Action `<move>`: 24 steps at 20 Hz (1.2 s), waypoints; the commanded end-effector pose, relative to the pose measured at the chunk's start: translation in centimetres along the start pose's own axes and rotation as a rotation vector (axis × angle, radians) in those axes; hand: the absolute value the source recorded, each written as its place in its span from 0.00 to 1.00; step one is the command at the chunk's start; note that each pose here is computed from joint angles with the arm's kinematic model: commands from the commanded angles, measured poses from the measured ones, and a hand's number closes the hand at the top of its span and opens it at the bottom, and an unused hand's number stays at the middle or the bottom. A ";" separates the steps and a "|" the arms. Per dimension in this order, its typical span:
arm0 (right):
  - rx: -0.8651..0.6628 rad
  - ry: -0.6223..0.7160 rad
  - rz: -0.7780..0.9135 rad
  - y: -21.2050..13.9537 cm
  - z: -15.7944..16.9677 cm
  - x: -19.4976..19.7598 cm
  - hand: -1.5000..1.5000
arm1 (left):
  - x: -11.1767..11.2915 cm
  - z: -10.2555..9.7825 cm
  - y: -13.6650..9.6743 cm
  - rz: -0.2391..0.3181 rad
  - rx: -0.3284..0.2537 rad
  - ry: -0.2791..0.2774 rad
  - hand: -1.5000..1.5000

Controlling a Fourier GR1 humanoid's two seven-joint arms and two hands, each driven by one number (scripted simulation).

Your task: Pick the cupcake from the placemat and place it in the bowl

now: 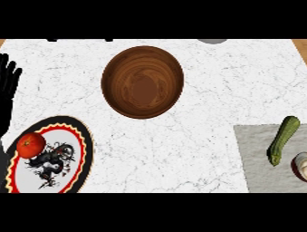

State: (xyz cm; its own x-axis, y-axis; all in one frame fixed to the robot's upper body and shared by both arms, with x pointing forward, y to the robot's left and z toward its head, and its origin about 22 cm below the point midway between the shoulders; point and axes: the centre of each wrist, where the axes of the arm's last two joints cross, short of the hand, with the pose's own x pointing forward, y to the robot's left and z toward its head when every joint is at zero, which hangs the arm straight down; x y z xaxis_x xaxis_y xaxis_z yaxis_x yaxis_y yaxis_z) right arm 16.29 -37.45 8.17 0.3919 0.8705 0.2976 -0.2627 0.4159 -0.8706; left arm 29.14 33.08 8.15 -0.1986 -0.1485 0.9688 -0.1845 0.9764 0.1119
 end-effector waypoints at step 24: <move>-0.057 0.005 0.060 4.5 -5.9 -3.6 1.00 | 0.0 -1.3 0.4 0.016 0.003 0.001 0.50</move>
State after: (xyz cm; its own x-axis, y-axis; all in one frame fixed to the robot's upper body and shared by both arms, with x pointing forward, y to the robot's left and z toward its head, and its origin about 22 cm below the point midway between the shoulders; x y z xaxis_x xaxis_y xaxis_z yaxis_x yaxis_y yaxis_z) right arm 18.83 -38.99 2.09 0.4206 0.8693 0.2595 -0.2723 0.3938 -0.8779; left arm 29.78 33.27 8.09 -0.2047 -0.1439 0.9682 -0.1796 0.9779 0.1073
